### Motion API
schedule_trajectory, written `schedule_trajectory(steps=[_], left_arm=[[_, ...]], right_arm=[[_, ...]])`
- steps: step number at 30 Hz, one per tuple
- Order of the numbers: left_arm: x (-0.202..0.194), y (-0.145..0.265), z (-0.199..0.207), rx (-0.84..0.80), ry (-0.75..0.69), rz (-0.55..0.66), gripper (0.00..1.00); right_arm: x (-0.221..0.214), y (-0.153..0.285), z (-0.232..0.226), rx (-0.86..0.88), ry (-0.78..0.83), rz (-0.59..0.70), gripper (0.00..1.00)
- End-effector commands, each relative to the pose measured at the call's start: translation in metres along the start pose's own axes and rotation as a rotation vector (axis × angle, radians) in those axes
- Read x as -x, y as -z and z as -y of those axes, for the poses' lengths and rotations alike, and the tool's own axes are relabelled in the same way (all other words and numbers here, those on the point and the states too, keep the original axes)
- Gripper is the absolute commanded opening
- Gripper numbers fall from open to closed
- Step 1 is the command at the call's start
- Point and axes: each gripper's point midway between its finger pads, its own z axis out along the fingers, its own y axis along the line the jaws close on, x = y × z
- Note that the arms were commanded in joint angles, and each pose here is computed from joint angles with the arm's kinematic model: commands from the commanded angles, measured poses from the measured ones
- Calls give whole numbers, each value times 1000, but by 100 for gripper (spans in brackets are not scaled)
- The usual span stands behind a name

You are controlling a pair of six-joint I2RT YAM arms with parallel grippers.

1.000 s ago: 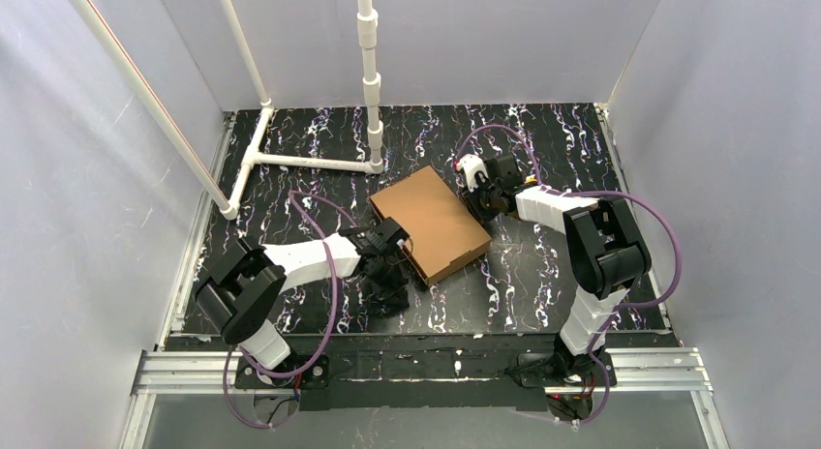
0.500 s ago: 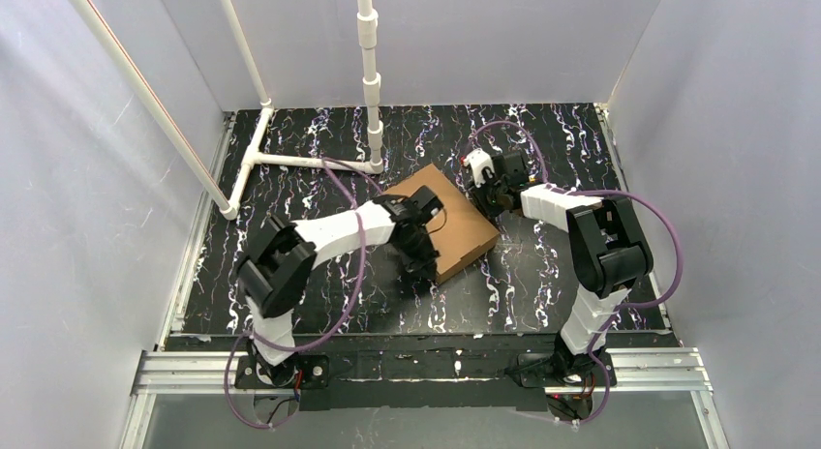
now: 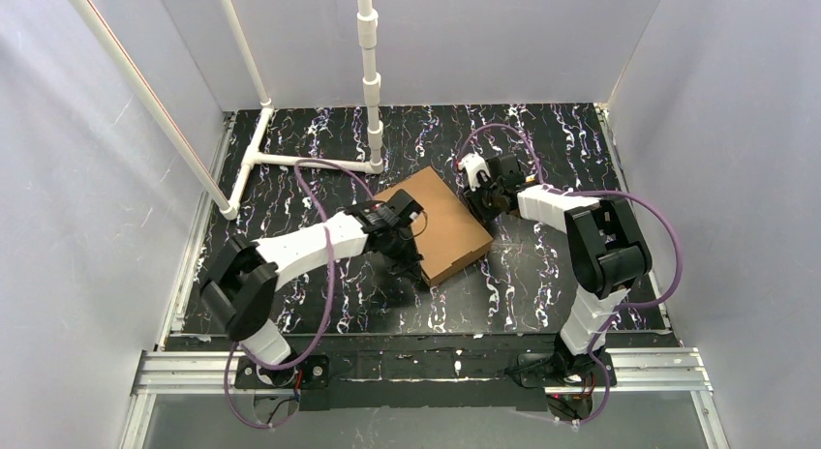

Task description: Fold the paper box

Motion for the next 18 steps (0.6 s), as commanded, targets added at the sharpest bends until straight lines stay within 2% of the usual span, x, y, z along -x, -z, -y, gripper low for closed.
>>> schedule_trajectory(steps=[1, 5, 9, 12, 15, 18], left_arm=[[17, 23, -12, -89, -89, 113, 10], [19, 24, -24, -162, -123, 136, 23], [21, 28, -31, -259, -133, 162, 25], [22, 30, -29, -305, -118, 171, 22], [19, 24, -24, -311, -86, 132, 14], [14, 15, -19, -290, -68, 97, 6]], right_arm=[[6, 13, 5, 15, -31, 13, 48], [11, 29, 26, -13, -56, 52, 52], [17, 47, 42, -41, -69, 102, 53], [17, 54, 51, -63, -74, 119, 53], [11, 50, 47, -43, -86, 104, 51], [4, 41, 42, -14, -101, 71, 43]])
